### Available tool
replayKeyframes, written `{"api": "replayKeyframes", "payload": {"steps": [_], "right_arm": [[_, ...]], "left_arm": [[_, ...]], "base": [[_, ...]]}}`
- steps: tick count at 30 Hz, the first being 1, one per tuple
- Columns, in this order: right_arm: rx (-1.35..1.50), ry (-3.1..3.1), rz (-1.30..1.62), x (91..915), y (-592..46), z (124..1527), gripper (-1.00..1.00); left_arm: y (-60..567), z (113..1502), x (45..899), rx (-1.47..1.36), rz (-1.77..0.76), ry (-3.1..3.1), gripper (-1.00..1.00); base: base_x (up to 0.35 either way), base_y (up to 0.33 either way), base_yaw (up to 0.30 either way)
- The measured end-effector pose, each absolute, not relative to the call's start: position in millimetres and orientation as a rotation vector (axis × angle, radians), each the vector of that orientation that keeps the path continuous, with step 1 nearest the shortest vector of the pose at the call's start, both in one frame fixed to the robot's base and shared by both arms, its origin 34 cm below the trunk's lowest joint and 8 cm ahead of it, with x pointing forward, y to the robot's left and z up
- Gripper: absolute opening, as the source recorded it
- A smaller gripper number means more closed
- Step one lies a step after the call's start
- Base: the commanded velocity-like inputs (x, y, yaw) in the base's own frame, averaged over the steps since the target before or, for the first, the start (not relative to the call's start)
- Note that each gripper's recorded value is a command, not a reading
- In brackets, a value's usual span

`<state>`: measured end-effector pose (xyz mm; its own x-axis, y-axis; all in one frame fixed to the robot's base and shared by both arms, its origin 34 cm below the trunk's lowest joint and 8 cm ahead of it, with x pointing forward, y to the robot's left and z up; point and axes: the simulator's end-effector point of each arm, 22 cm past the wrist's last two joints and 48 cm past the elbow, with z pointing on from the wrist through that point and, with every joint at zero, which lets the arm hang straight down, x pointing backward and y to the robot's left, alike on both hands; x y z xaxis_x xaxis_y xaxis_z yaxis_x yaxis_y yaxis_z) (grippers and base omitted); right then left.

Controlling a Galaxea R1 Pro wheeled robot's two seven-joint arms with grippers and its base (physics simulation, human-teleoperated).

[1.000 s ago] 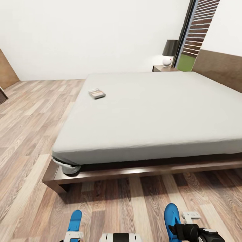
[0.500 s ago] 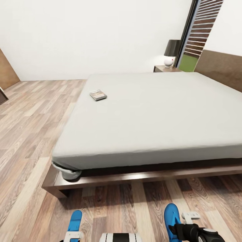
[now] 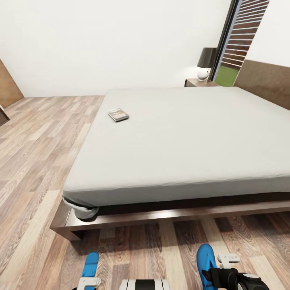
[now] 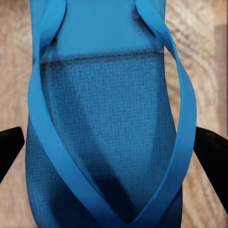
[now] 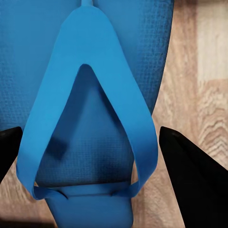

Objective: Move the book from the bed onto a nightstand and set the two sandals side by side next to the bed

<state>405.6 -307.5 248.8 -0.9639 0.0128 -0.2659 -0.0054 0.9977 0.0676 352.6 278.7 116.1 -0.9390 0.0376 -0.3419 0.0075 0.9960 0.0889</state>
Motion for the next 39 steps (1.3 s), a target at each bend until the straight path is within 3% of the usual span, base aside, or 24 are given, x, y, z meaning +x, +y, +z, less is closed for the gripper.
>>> {"api": "replayKeyframes", "payload": {"steps": [39], "right_arm": [[-0.018, 2.865, 0.084, 408.8, -309.4, 252.0, -1.00]], "left_arm": [[271.0, 133.7, 405.7, 0.021, 0.087, 2.639, -1.00]], "base": [[0.021, 0.022, 0.000]]}}
